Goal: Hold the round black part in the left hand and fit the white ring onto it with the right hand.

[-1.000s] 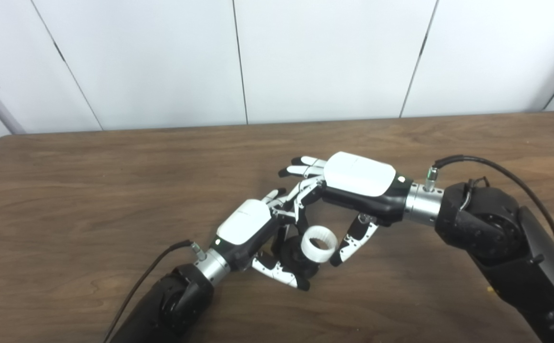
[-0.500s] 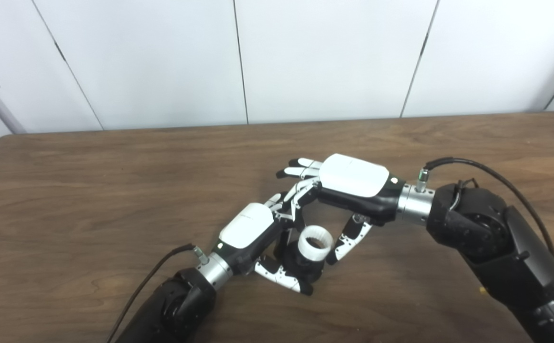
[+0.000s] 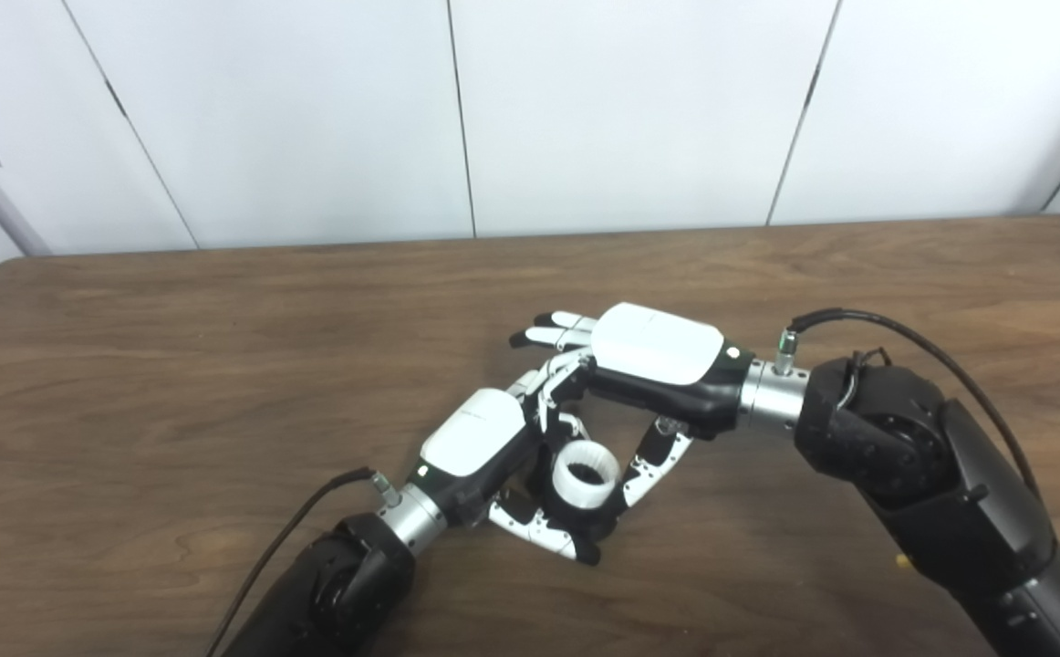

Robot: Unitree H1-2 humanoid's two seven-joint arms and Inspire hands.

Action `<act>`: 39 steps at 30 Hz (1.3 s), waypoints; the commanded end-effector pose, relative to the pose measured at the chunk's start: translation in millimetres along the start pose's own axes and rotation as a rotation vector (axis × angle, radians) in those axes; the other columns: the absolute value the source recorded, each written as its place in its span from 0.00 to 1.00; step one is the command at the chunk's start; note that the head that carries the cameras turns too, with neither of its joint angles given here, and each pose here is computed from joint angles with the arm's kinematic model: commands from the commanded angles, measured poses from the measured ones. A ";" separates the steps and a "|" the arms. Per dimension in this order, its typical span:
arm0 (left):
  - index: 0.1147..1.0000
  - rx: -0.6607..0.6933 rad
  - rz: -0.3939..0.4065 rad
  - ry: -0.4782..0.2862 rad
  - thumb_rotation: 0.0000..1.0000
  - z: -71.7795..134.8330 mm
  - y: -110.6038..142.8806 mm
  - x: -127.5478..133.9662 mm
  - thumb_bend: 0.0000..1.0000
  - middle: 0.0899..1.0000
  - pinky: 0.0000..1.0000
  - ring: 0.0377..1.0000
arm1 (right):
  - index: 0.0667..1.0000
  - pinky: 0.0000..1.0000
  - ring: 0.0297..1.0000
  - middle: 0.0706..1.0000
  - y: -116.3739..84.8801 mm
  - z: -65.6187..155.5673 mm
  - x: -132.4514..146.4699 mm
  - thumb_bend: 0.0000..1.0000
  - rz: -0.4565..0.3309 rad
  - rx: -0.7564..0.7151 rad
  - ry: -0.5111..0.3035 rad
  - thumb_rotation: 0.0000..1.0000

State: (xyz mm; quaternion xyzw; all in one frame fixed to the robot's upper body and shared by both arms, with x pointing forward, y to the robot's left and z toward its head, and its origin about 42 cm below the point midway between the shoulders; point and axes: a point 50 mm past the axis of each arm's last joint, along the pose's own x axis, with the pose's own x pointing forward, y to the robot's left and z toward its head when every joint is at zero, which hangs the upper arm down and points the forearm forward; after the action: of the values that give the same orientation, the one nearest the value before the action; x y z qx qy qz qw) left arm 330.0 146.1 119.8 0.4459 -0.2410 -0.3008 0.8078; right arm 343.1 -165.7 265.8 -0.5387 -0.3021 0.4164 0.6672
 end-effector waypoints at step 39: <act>0.41 -0.011 0.021 -0.023 0.06 7.5 3.8 4.6 0.52 0.65 1.00 0.90 | 0.44 1.00 0.95 0.71 -27.8 -0.1 -8.6 0.53 -0.041 -0.085 -0.043 0.14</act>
State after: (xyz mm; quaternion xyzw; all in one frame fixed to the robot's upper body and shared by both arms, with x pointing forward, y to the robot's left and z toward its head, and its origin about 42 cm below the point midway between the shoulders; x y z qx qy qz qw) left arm 329.4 144.3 120.1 0.4412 -0.2400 -0.3016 0.8104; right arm 341.1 -173.3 272.3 -0.5447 -0.3099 0.4223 0.6549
